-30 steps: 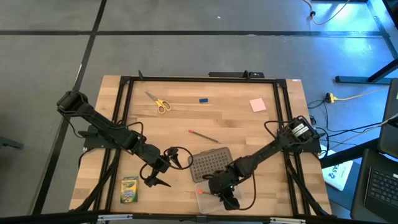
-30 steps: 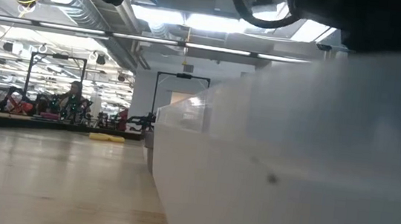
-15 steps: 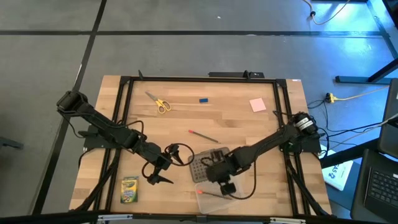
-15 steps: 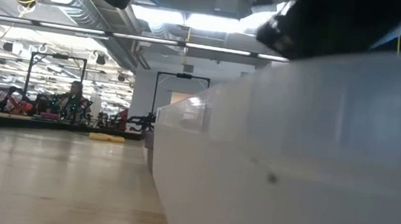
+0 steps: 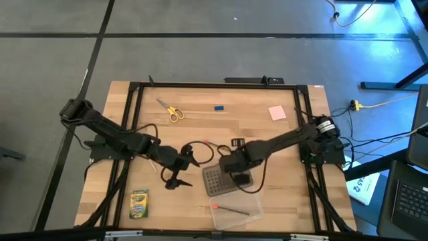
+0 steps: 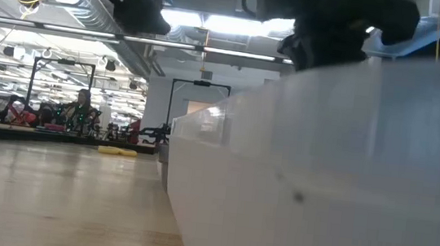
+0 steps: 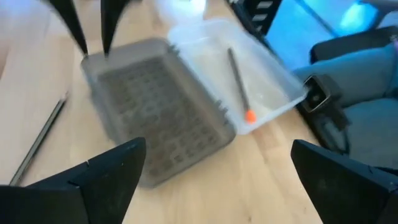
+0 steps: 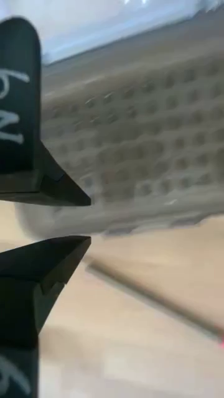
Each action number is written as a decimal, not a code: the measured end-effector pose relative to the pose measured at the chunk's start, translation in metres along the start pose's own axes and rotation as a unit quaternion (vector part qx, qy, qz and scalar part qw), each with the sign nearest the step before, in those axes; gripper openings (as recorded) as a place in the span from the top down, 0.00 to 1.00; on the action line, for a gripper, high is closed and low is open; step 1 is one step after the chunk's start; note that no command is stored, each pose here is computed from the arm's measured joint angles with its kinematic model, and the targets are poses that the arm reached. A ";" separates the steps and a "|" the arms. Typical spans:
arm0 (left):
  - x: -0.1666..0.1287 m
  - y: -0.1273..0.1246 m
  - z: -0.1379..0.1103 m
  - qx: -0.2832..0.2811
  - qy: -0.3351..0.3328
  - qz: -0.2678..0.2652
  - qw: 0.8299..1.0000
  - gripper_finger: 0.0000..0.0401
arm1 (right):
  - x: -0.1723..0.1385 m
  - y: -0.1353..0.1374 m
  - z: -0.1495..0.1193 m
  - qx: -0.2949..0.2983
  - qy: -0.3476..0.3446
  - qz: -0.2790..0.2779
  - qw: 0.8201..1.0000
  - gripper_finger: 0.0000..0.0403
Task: Pack school essentials
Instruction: Put the yellow scissors into the supply box
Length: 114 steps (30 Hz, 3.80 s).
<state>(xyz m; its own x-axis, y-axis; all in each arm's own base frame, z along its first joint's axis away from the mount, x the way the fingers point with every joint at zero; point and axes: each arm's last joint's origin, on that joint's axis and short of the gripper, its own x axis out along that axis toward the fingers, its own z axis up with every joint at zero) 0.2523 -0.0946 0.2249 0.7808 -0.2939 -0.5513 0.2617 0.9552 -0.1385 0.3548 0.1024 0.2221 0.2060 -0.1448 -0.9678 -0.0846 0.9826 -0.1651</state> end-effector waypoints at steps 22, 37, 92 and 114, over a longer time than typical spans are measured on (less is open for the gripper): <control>-0.095 0.044 0.057 -0.206 0.087 0.193 0.955 0.01 | -0.099 -0.058 -0.035 0.018 -0.107 -0.033 0.994 0.78; -0.124 0.118 0.048 -0.369 0.086 0.278 0.883 0.01 | -0.122 -0.065 -0.042 0.006 -0.164 -0.030 0.986 0.78; -0.115 0.133 0.055 -0.384 0.023 0.332 0.861 0.01 | -0.122 -0.066 -0.042 0.012 -0.164 -0.057 0.985 0.78; -0.082 0.189 0.019 -0.418 0.172 0.319 0.833 0.01 | -0.121 -0.069 -0.041 0.010 -0.165 -0.062 0.984 0.78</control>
<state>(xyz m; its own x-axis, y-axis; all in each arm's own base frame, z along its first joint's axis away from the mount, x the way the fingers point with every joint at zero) 0.2485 0.1095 0.2596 0.3643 0.1731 -0.9150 -0.7426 0.6470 -0.1733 0.2956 0.0473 0.3431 0.5194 -0.2212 -0.8254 -0.0205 0.9624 -0.2708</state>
